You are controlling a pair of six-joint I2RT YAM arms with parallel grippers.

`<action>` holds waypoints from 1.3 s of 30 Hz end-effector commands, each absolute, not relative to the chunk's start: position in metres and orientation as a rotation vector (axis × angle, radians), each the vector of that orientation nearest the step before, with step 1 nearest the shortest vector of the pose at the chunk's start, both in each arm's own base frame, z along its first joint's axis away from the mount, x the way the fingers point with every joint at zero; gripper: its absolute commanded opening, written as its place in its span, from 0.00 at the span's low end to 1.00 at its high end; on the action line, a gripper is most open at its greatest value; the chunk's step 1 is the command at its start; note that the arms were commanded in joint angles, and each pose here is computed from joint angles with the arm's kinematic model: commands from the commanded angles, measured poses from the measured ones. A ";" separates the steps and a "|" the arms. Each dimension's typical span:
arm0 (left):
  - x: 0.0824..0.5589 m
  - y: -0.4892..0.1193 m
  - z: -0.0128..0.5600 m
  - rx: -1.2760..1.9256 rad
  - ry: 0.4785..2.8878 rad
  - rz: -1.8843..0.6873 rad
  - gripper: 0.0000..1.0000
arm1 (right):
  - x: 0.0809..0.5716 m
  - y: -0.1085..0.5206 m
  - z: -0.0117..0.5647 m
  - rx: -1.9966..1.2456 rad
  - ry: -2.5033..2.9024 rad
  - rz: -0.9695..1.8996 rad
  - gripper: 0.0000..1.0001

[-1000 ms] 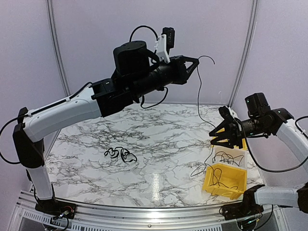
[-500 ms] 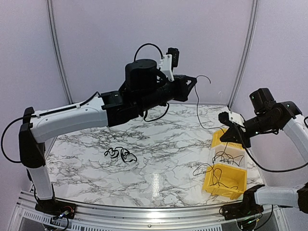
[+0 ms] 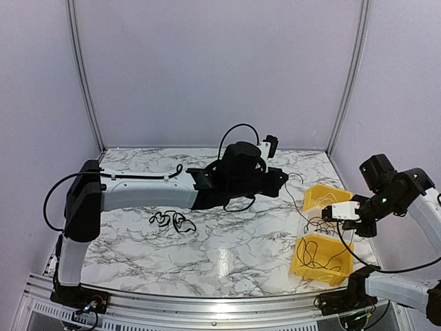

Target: Untangle the cables

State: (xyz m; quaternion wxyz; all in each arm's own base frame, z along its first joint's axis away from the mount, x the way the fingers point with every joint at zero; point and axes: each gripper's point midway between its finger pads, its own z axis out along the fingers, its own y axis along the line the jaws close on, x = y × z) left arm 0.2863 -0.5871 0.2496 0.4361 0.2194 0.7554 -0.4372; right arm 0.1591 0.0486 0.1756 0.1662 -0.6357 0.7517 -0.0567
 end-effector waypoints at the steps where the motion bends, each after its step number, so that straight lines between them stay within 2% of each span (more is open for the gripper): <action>1: 0.261 -0.596 0.225 0.613 1.917 -1.146 0.00 | 0.150 0.037 0.136 -1.889 2.249 -0.158 0.00; 5: 0.239 -0.596 0.193 0.712 1.970 -1.145 0.00 | 0.145 0.049 0.108 -1.887 2.265 -0.031 0.00; 12: 0.216 -0.597 0.159 0.839 2.009 -1.149 0.00 | 0.136 0.077 0.114 -1.875 2.209 0.214 0.02; 17: 0.209 -0.603 0.148 0.882 2.017 -1.167 0.00 | 0.131 0.075 0.112 -1.918 2.254 0.260 0.48; 19: 0.205 -0.605 0.143 0.897 2.020 -1.169 0.00 | 0.135 0.070 0.120 -1.924 2.241 0.199 0.57; 21: 0.201 -0.609 0.138 0.913 2.023 -1.170 0.00 | 0.139 0.069 0.134 -1.906 2.203 0.145 0.62; 32: 0.192 -0.631 0.099 0.873 2.100 -1.186 0.00 | 0.154 0.096 0.187 -1.640 2.064 0.196 0.63; 39: 0.172 -0.664 0.116 0.901 2.026 -1.270 0.00 | 0.179 0.096 0.213 -1.450 1.987 0.143 0.63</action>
